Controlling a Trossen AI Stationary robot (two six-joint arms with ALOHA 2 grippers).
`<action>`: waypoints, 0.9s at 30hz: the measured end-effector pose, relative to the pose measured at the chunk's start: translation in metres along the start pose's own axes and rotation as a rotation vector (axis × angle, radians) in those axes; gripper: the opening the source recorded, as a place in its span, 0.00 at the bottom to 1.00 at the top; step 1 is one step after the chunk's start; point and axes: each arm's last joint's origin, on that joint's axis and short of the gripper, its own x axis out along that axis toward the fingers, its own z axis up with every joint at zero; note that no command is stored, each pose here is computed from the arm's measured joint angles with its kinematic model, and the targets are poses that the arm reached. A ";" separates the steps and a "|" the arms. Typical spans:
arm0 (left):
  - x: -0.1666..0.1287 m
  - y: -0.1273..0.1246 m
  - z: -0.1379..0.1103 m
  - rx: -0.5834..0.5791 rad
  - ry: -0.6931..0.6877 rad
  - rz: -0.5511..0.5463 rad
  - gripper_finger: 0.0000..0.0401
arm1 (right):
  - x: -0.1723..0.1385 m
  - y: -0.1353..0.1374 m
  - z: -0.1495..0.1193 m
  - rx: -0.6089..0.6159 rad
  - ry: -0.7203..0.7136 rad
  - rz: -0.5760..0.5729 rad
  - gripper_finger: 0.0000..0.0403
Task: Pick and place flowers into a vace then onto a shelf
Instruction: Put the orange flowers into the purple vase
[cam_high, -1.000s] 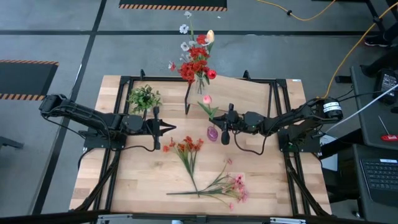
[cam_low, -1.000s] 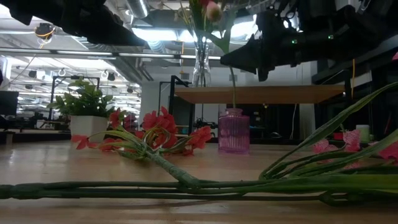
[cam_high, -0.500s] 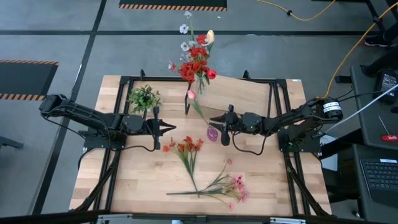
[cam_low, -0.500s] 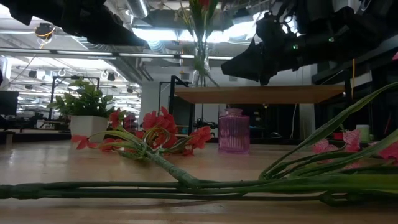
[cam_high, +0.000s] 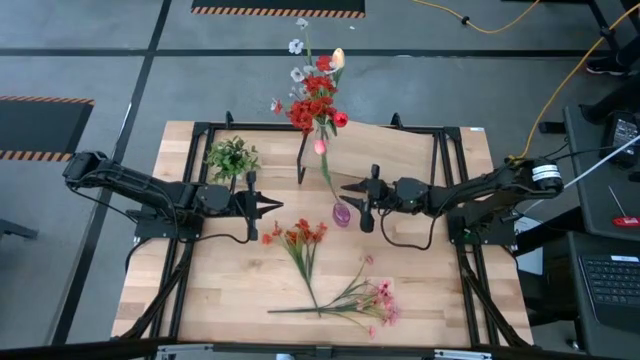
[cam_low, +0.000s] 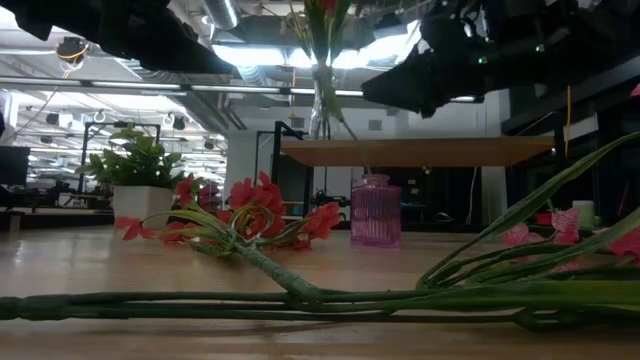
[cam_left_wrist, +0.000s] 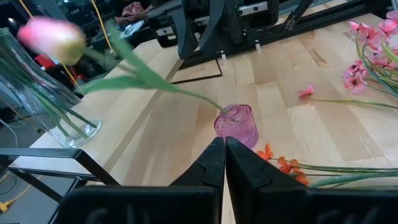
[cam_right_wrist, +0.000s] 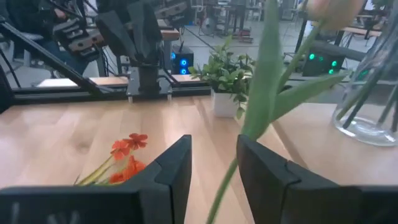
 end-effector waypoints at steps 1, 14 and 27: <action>0.000 0.000 0.000 0.000 0.000 0.000 0.02 | -0.002 0.000 0.002 -0.006 0.009 0.001 0.32; 0.000 0.000 0.000 0.000 0.000 -0.001 0.03 | -0.027 0.005 0.023 -0.079 0.026 0.046 0.32; 0.000 -0.001 0.000 -0.102 -0.004 -0.034 0.00 | -0.025 0.019 0.013 -0.098 0.076 0.096 0.02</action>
